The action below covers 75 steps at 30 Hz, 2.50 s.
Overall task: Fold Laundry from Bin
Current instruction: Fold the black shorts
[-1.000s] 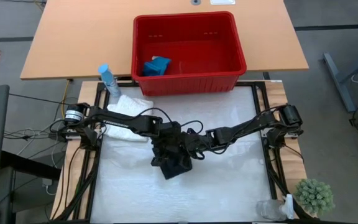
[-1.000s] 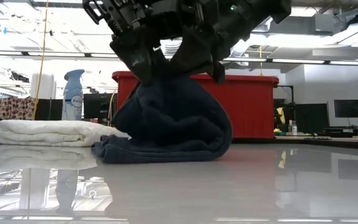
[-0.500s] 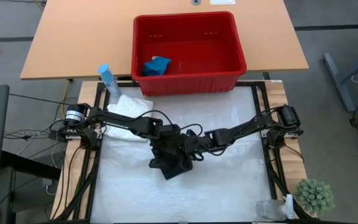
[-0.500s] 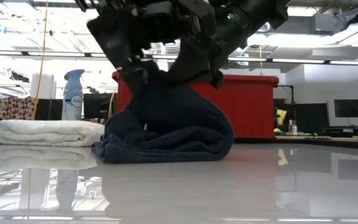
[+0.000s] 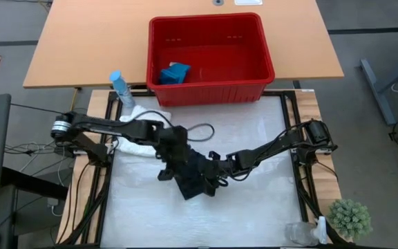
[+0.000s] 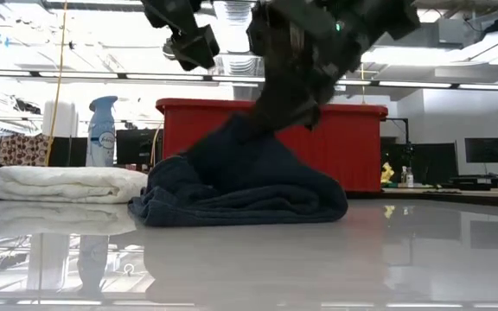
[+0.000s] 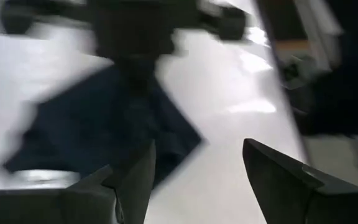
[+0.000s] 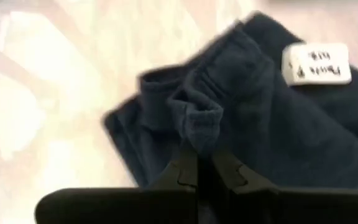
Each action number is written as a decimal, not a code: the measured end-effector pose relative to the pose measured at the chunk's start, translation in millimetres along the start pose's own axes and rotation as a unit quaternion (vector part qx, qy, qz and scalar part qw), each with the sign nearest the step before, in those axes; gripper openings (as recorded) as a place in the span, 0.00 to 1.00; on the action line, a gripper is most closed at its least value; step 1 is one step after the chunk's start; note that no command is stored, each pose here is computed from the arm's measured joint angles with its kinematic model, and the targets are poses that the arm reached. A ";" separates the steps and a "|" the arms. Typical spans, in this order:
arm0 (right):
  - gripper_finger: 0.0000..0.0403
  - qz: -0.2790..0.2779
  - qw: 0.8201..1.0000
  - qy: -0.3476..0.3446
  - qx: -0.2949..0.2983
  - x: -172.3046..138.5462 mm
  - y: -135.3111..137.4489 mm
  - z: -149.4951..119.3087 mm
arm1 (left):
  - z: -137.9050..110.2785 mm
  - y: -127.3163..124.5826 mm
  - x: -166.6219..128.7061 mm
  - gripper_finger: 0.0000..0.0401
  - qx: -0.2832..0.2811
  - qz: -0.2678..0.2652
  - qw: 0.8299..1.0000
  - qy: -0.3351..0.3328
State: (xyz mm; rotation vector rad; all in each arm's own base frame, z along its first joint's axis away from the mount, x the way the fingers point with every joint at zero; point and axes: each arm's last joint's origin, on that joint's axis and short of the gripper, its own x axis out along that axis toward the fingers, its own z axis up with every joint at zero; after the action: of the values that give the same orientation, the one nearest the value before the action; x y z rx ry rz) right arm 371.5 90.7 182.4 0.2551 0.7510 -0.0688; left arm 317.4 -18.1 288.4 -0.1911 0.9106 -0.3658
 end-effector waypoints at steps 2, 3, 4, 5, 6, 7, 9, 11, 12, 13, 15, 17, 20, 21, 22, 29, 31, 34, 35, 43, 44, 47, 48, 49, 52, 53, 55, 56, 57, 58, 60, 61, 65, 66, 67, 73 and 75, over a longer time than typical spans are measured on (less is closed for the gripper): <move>0.08 0.004 1.000 -0.012 -0.003 -3.6 0.4 4.8 | 1.7 0.0 -7.1 0.58 0.003 0.046 0.999 -0.017; 0.08 0.007 1.000 -0.020 -0.001 -4.6 0.7 7.9 | 1.9 -0.1 -10.1 0.58 0.001 0.065 0.998 -0.023; 0.08 0.009 1.000 -0.025 0.001 -4.8 0.7 10.0 | 2.4 -0.8 -14.0 0.58 0.000 0.080 0.996 -0.031; 0.08 0.010 1.000 -0.029 0.002 -4.7 0.5 11.0 | 2.6 -1.6 -18.0 0.58 0.001 0.093 0.995 -0.037; 0.08 0.012 0.999 -0.036 0.003 -4.2 0.2 12.0 | 2.0 -2.4 -22.0 0.58 0.000 0.107 0.993 -0.040; 0.08 0.016 0.999 -0.046 0.005 -4.2 0.9 14.0 | 1.1 -2.9 -25.1 0.58 -0.002 0.118 0.992 -0.039; 0.08 0.024 0.998 -0.064 0.004 -4.7 2.4 17.5 | 0.0 -3.7 -29.0 0.58 -0.006 0.130 0.991 -0.041; 0.08 0.027 0.997 -0.076 0.001 -5.0 2.1 20.8 | -1.8 -5.3 -33.4 0.58 -0.014 0.131 0.990 -0.040; 0.08 0.028 0.997 -0.078 -0.001 -5.1 2.1 21.2 | -2.9 -6.3 -34.9 0.58 -0.020 0.132 0.990 -0.038; 0.08 0.029 0.996 -0.081 -0.003 -5.1 1.9 21.8 | -4.8 -6.9 -35.7 0.58 -0.025 0.135 0.990 -0.033; 0.08 0.030 0.996 -0.090 -0.002 -5.2 0.7 24.3 | -11.8 -6.2 -30.9 0.58 -0.039 0.145 0.988 -0.021; 0.08 0.028 0.995 -0.091 0.000 -2.6 -0.7 24.0 | -20.8 -5.0 -22.7 0.58 -0.049 0.147 0.988 -0.021; 0.08 0.027 0.996 -0.081 -0.007 1.8 -1.1 20.7 | -36.1 -4.0 -8.5 0.57 -0.067 0.142 0.987 -0.034; 0.08 0.033 0.996 -0.083 -0.009 6.0 -1.1 19.9 | -42.0 -3.2 -3.0 0.56 -0.075 0.140 0.987 -0.036; 0.08 0.038 0.996 -0.086 -0.008 7.8 -1.5 20.5 | -48.0 -2.1 1.8 0.56 -0.084 0.140 0.986 -0.032; 0.08 0.057 0.996 -0.073 -0.006 20.3 -1.2 14.6 | -87.9 -0.5 24.3 0.54 -0.150 0.182 0.971 0.027; 0.08 0.057 0.996 -0.074 -0.006 22.4 -0.8 14.0 | -98.6 -5.1 30.4 0.53 -0.167 0.178 0.969 0.035; 0.08 0.060 0.995 -0.077 -0.005 23.2 -1.2 14.2 | -108.6 -15.3 41.4 0.53 -0.177 0.173 0.969 0.018; 0.08 0.061 0.995 -0.081 -0.005 23.1 -1.2 15.0 | -115.2 -18.5 45.3 0.52 -0.183 0.180 0.966 0.020; 0.08 0.064 0.994 -0.093 -0.002 23.1 -2.8 18.3 | -143.0 -38.1 70.1 0.51 -0.254 0.179 0.949 -0.062; 0.08 0.063 0.994 -0.093 -0.002 23.1 -2.8 18.2 | -144.6 -40.1 73.4 0.50 -0.256 0.171 0.949 -0.071; 0.08 0.063 0.994 -0.092 -0.002 23.1 -2.7 18.1 | -151.5 -40.6 83.3 0.49 -0.261 0.166 0.948 -0.069; 0.08 0.064 0.994 -0.093 -0.002 23.1 -2.7 18.2 | -152.8 -40.4 86.4 0.48 -0.262 0.167 0.948 -0.067; 0.08 0.064 0.994 -0.093 -0.002 23.1 -2.7 18.2 | -153.3 -40.3 89.3 0.48 -0.262 0.167 0.948 -0.067; 0.08 0.063 0.994 -0.092 -0.002 23.1 -2.7 18.1 | -152.6 -39.1 98.5 0.46 -0.259 0.166 0.948 -0.078; 0.08 0.063 0.994 -0.092 -0.002 23.1 -2.7 18.1 | -152.5 -38.6 101.8 0.45 -0.259 0.165 0.948 -0.081; 0.08 0.063 0.994 -0.092 -0.002 23.1 -2.7 18.1 | -151.7 -37.8 107.5 0.44 -0.260 0.161 0.948 -0.089; 0.08 0.063 0.994 -0.092 -0.002 23.1 -2.8 18.0 | -151.3 -37.4 110.5 0.44 -0.260 0.158 0.948 -0.094; 0.08 0.063 0.994 -0.092 -0.002 23.1 -2.7 18.0 | -151.2 -36.9 113.2 0.43 -0.260 0.157 0.948 -0.097; 0.08 0.063 0.994 -0.092 -0.002 23.1 -2.7 18.0 | -151.1 -36.6 115.1 0.43 -0.260 0.156 0.948 -0.100; 0.08 0.063 0.994 -0.092 -0.002 23.1 -2.7 18.0 | -150.7 -36.2 118.1 0.43 -0.261 0.156 0.947 -0.106; 0.08 0.063 0.994 -0.092 -0.002 23.1 -2.8 18.0 | -150.7 -36.0 119.1 0.42 -0.261 0.155 0.947 -0.108; 0.08 0.063 0.994 -0.092 -0.002 23.1 -2.6 17.9 | -148.1 -36.1 119.6 0.42 -0.262 0.156 0.944 -0.126; 0.08 0.063 0.994 -0.092 -0.002 23.1 -2.6 17.9 | -147.3 -36.2 119.7 0.42 -0.262 0.155 0.943 -0.131; 0.08 0.064 0.994 -0.091 -0.003 23.1 -2.6 17.9 | -146.0 -36.5 119.8 0.42 -0.262 0.152 0.943 -0.137; 0.08 0.076 0.993 -0.085 -0.010 22.7 0.6 16.2 | -144.6 -36.9 119.6 0.42 -0.263 0.149 0.942 -0.144; 0.08 0.080 0.993 -0.081 -0.012 26.4 2.2 13.0 | -144.6 -36.9 119.6 0.42 -0.263 0.149 0.942 -0.144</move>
State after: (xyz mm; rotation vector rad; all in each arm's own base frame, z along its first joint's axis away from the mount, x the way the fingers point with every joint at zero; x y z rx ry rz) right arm 399.8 90.4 173.9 0.2834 0.5684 0.0716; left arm 260.1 -99.6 125.1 -0.5748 0.7151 0.1947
